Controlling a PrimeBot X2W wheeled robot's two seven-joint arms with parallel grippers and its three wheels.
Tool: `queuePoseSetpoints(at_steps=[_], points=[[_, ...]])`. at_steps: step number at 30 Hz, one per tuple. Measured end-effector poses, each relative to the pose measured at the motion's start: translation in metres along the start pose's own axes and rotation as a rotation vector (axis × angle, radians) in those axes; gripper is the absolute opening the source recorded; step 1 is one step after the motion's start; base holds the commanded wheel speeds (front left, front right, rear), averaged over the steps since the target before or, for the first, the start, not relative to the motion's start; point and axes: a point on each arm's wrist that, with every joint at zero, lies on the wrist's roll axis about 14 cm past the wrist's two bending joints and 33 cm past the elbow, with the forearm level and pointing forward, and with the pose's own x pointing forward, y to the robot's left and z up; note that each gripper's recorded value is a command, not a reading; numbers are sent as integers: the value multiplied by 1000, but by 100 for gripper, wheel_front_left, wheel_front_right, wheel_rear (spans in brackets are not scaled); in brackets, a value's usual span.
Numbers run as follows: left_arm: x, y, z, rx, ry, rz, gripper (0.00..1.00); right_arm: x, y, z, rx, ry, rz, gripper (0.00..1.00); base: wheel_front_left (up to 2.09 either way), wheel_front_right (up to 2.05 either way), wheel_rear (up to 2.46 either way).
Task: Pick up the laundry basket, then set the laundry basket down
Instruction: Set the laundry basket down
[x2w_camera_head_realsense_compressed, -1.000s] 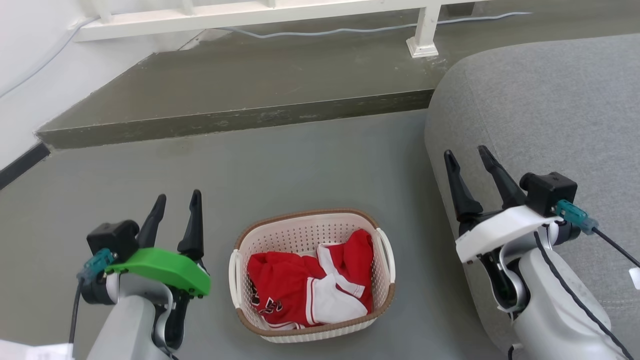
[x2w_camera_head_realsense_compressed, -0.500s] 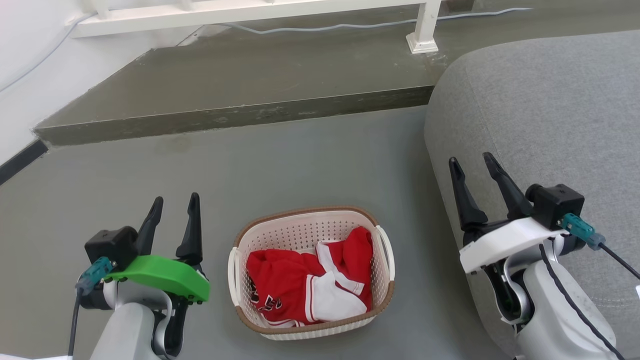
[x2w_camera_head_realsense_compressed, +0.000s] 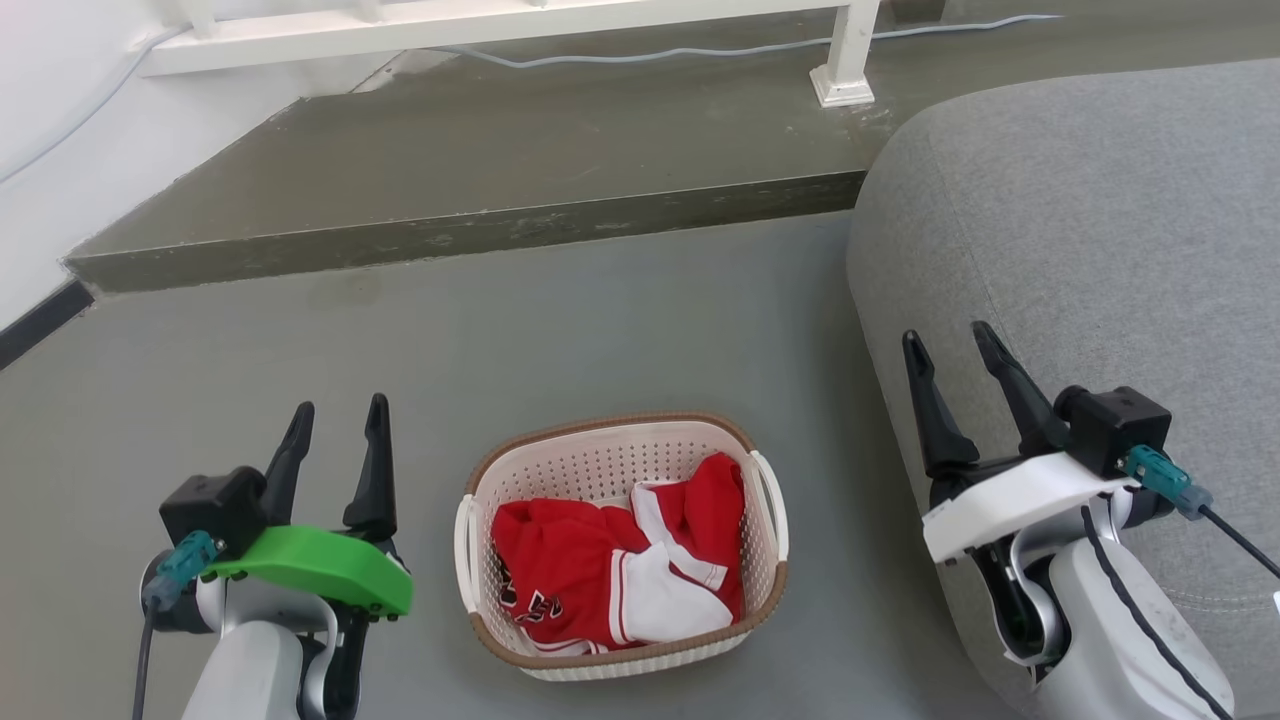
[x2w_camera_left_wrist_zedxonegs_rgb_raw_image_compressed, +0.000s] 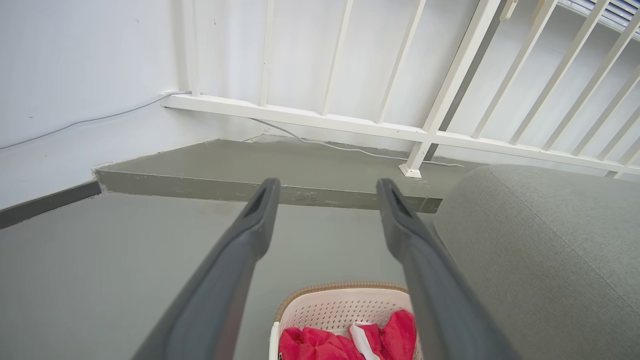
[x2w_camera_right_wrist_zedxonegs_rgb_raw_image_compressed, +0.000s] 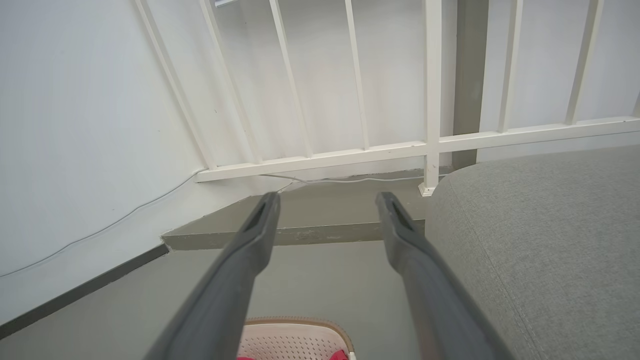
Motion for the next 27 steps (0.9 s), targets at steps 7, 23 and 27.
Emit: queuePoseSetpoints(at_steps=[7,23,27], points=[[-4,2,-3,7,9,7,100,-5,-2,-4,2,11,-9,100,0,0,0],[-6,2,-4,16,8,8,100,-4,-3,-3,-1,7,-11,100,0,0,0],[-7,4,-4,18,8,11,100,-5,-3,-6,2,13,-12,100,0,0,0]])
